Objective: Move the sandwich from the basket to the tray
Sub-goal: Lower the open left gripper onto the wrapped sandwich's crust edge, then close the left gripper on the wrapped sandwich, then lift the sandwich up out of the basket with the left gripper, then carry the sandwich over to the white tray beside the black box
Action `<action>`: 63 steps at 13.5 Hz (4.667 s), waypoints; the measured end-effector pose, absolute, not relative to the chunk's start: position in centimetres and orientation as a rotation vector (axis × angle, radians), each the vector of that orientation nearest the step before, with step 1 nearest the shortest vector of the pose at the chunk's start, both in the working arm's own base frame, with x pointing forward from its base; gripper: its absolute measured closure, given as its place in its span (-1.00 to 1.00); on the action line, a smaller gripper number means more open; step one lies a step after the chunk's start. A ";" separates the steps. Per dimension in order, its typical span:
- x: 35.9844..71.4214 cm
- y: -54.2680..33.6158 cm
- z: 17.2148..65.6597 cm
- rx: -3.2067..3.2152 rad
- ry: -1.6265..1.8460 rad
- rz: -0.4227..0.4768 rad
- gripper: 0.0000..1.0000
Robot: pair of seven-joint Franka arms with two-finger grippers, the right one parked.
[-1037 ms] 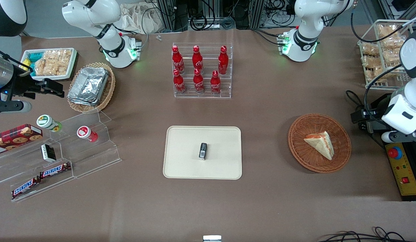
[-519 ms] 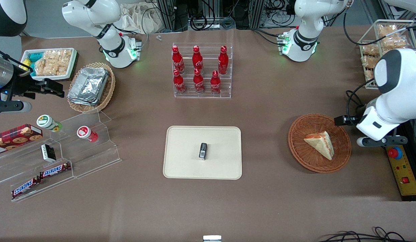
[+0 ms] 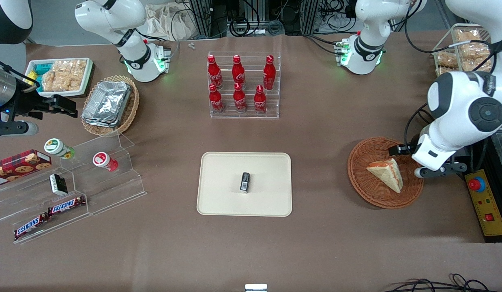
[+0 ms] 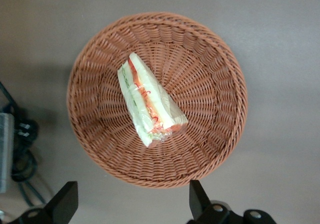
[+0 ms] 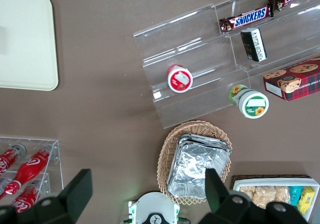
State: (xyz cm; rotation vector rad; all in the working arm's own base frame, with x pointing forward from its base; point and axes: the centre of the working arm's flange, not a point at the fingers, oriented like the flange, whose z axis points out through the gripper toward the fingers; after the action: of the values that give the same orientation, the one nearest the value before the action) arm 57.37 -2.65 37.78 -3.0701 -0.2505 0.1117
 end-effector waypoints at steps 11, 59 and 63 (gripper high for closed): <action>57.9 -1.2 30.5 -2.909 -1.096 0.073 -1.00; 56.6 -25.7 46.1 -3.080 0.014 0.306 0.74; 56.6 -32.0 41.0 -3.086 0.190 0.203 0.74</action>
State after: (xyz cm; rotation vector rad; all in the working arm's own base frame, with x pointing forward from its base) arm 56.57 -32.00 41.00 -3.0857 0.1900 0.2029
